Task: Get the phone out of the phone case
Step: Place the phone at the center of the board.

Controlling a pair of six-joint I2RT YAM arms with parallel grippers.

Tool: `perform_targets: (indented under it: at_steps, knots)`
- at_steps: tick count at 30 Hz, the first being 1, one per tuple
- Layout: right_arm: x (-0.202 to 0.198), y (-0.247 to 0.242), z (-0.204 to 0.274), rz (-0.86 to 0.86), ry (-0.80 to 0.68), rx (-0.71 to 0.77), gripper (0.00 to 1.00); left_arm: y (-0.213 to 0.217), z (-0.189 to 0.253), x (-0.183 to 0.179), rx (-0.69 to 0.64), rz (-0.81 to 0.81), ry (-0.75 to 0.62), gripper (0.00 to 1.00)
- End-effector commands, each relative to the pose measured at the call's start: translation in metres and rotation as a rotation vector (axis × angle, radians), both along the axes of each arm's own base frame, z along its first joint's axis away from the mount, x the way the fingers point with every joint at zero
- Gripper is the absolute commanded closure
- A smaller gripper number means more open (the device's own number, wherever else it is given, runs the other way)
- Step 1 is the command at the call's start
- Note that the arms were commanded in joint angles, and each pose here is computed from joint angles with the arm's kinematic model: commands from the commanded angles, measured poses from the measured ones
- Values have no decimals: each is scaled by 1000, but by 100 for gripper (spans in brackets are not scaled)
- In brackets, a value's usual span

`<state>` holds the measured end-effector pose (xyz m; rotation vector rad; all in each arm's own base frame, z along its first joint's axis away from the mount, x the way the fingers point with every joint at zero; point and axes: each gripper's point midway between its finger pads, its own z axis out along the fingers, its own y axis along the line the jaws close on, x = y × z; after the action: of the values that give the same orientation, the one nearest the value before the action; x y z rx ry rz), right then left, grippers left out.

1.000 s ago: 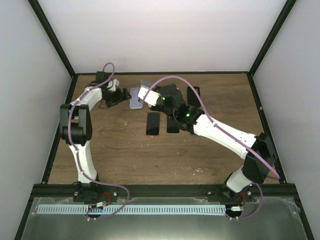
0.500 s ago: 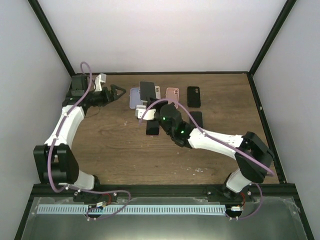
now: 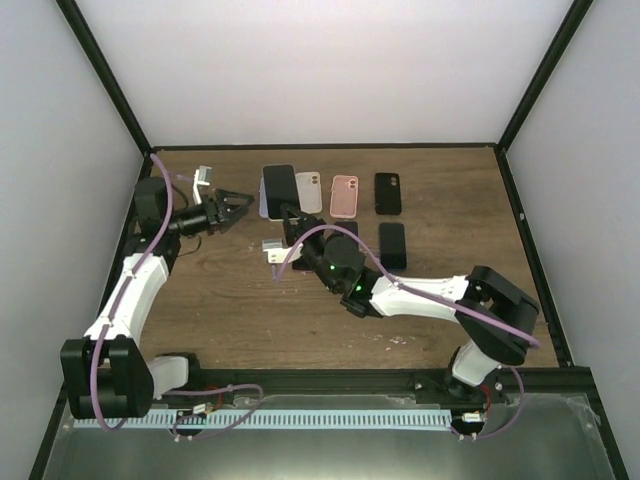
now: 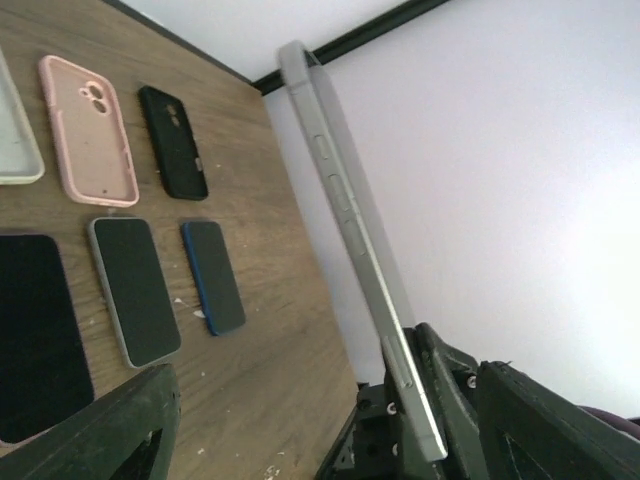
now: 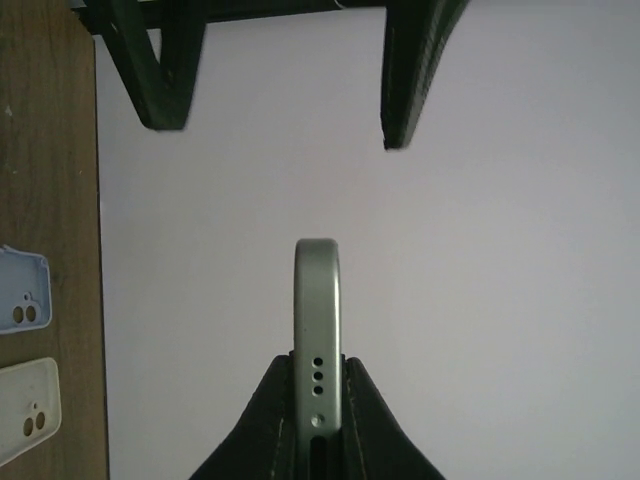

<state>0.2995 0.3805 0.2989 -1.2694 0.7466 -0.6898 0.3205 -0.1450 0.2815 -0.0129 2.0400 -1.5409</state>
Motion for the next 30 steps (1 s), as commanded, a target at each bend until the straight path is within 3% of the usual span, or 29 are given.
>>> perform_targets:
  at_steps: [1, 10, 21, 23, 25, 30]
  knots:
    - [-14, 4, 37, 10, -120, 97, 99, -13, 19, -12, -79, -74, -25, 24]
    - [-28, 22, 30, 46, -121, 81, 99, -28, 17, -19, -98, -114, -15, 47]
    - [-33, 26, 22, 49, -154, 56, 94, -27, 9, -12, -95, -85, 7, 90]
    - [-33, 26, 23, 50, -164, 55, 87, -26, 7, -10, -94, -84, 12, 95]
    - [-35, 25, 27, 50, -181, 61, 73, -25, 7, -8, -94, -81, 12, 99]
    - [-38, 21, 28, 65, -155, 66, 46, -14, 5, 0, -84, -61, 10, 100]
